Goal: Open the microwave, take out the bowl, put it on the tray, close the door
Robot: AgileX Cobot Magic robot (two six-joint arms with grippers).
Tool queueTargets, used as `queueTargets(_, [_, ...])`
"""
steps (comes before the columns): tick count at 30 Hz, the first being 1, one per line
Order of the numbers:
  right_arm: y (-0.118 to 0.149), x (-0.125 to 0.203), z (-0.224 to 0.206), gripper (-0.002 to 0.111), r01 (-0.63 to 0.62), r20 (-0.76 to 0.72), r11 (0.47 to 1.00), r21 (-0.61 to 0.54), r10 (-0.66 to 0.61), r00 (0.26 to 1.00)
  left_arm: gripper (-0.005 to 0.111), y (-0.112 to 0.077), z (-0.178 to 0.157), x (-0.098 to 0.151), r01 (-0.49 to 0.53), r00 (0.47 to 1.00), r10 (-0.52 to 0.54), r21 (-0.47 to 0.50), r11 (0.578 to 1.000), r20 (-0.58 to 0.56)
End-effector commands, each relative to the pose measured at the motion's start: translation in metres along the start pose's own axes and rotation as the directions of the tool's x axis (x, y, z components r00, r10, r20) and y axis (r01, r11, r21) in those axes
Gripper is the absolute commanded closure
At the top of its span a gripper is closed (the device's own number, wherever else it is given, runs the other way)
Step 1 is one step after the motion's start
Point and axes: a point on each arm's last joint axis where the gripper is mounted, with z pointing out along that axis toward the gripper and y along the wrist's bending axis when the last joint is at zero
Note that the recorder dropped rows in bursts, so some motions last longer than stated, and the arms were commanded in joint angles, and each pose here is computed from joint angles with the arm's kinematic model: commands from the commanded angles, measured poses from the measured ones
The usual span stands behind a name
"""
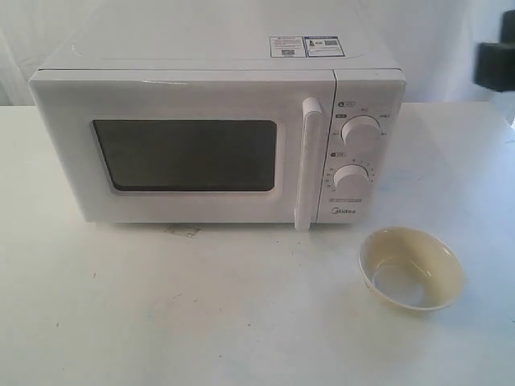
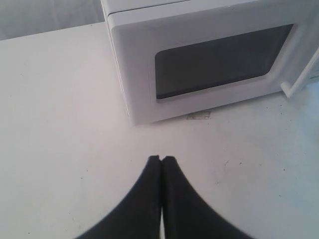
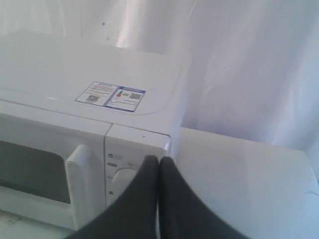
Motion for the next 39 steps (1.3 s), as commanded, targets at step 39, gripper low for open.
queueTargets(39, [-0.026,0.126,-0.065,0.108,0.126,0.230,0.992,-0.013,-0.120,0.966,0.107,-0.001,-0.002,0.000,0.002,1.000,-0.002,0.012,1.000,0.005])
